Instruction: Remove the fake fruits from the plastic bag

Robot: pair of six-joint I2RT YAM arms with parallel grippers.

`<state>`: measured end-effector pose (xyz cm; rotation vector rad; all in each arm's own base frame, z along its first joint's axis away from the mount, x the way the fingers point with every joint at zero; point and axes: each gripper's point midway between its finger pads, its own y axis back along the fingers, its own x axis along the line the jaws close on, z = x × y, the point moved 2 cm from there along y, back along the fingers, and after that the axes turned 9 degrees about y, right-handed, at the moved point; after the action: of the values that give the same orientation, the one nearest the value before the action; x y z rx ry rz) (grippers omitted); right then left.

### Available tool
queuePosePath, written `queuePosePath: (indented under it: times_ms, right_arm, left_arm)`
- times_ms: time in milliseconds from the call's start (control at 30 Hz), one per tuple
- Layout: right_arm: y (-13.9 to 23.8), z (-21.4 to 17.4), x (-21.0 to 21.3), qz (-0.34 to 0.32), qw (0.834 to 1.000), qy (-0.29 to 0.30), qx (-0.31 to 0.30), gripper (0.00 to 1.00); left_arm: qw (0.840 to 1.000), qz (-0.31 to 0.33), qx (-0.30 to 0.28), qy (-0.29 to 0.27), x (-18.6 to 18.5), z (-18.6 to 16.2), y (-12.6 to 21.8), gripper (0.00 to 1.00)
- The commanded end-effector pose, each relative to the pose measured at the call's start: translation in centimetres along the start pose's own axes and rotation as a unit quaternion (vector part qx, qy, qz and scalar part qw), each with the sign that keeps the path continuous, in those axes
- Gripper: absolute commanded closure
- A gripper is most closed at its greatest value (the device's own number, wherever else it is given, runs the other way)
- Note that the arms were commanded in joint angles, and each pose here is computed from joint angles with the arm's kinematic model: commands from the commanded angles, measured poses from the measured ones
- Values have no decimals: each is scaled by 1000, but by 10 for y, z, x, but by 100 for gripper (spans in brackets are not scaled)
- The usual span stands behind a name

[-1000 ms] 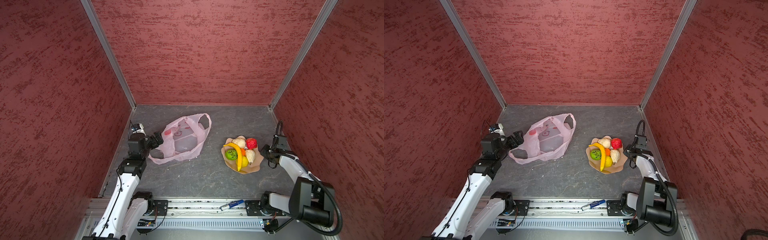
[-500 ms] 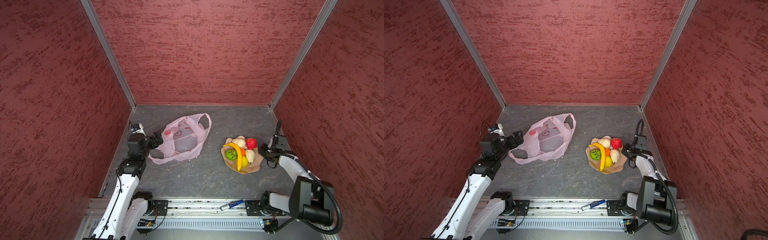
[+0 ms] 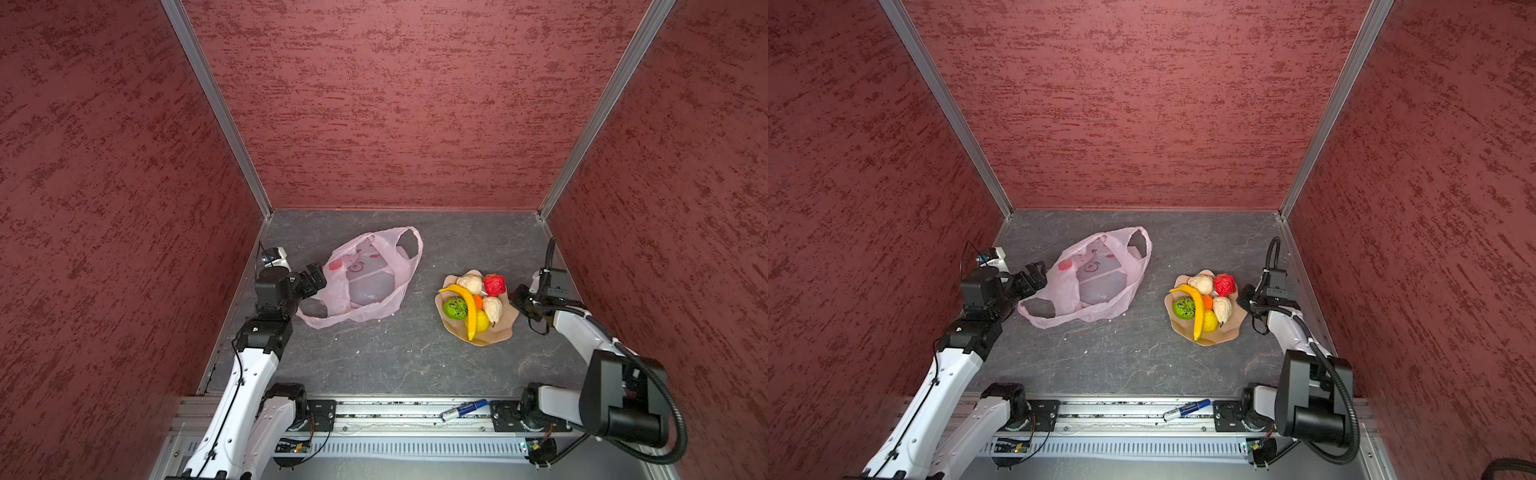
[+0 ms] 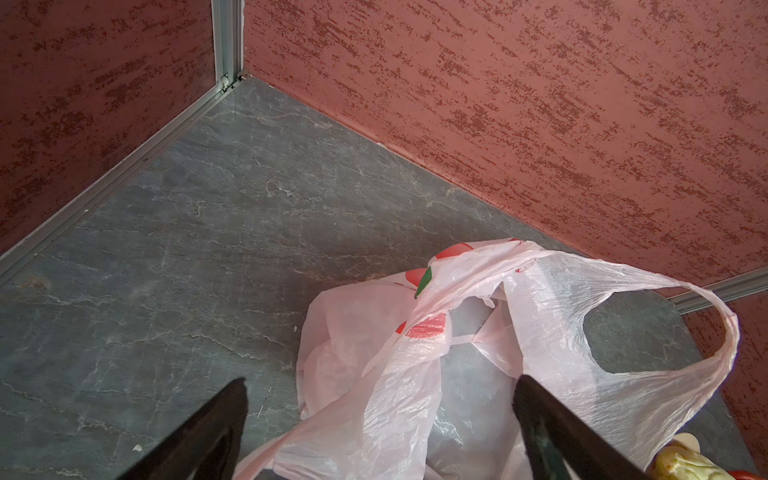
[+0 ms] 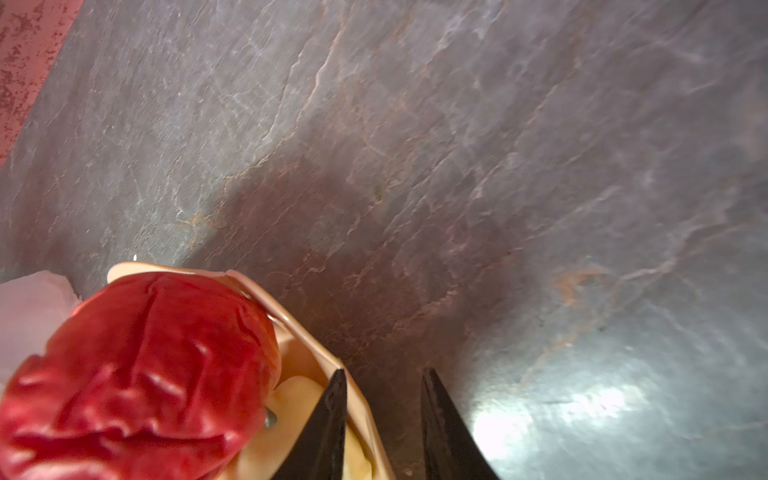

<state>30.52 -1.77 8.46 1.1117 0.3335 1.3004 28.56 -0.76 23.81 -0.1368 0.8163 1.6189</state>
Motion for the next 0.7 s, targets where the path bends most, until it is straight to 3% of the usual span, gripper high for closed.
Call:
queuePosePath:
  times_ms: [0,433,667]
  right_arm:
    - [-7,-3,13,24,1000,1,1,68]
    - [-7,-3,51,47,999,17,-3,68]
    - [9,6,44,18,999,28,-34,48]
  left_arm:
    - [1000,-2,0,-6,-1,0,3,0]
    - [1000,-3,-6,-9,2,0,3,0]
    - [999,12,-26,19,17,14,-6,0]
